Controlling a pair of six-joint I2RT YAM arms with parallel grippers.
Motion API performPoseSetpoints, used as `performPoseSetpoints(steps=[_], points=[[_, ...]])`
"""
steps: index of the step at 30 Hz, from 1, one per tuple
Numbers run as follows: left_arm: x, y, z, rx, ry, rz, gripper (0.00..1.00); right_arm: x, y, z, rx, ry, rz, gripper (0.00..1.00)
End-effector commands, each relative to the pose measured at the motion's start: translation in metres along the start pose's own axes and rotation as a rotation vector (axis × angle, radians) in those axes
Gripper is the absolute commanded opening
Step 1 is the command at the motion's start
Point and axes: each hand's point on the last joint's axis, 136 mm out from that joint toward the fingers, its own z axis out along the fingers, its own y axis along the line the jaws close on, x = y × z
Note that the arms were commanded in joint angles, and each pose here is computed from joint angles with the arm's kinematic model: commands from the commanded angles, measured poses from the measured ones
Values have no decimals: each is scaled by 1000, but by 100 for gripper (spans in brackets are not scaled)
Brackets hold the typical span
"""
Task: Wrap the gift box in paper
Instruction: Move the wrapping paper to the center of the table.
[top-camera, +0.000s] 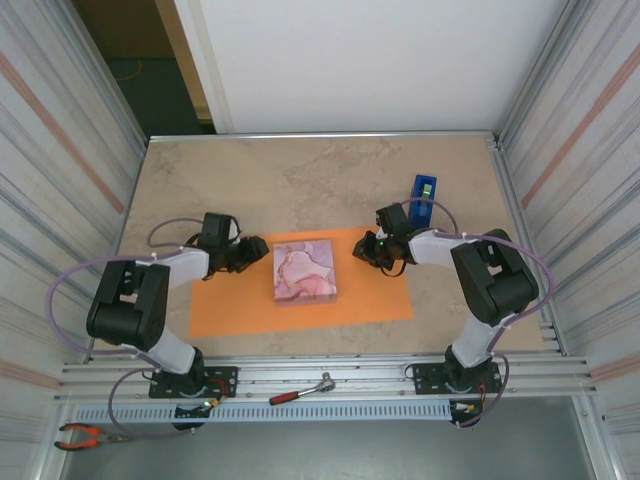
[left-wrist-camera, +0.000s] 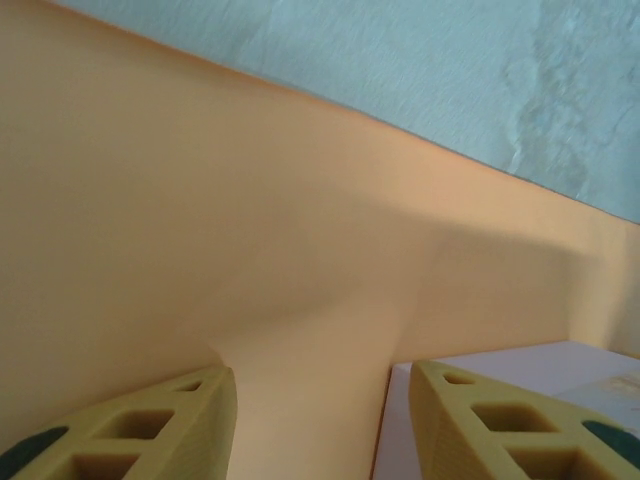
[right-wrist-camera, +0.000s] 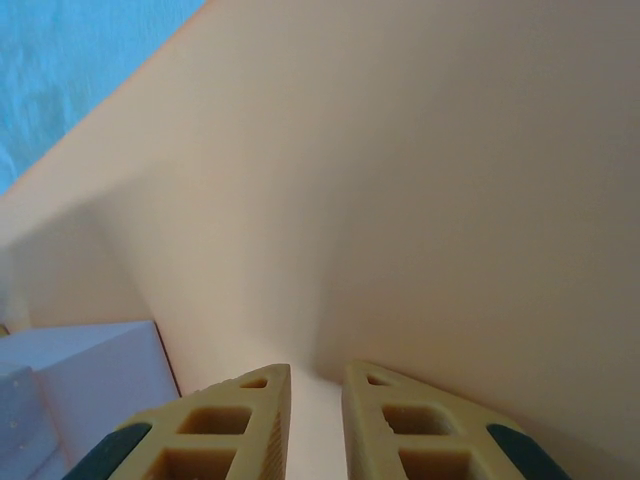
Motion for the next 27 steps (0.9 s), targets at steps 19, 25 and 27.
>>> performPoseSetpoints(steps=[19,25,27], points=[[-77,-56,-24,120,-86,172,59,-27,46,-36,-135,-24,-124,52],[-31,-78,-50,213,-43,196,64,2,76,-56,-151,-43,-195,69],[-11,-80,-53,223,-23,209,65,12,80,-54,-152,-33,-195,71]])
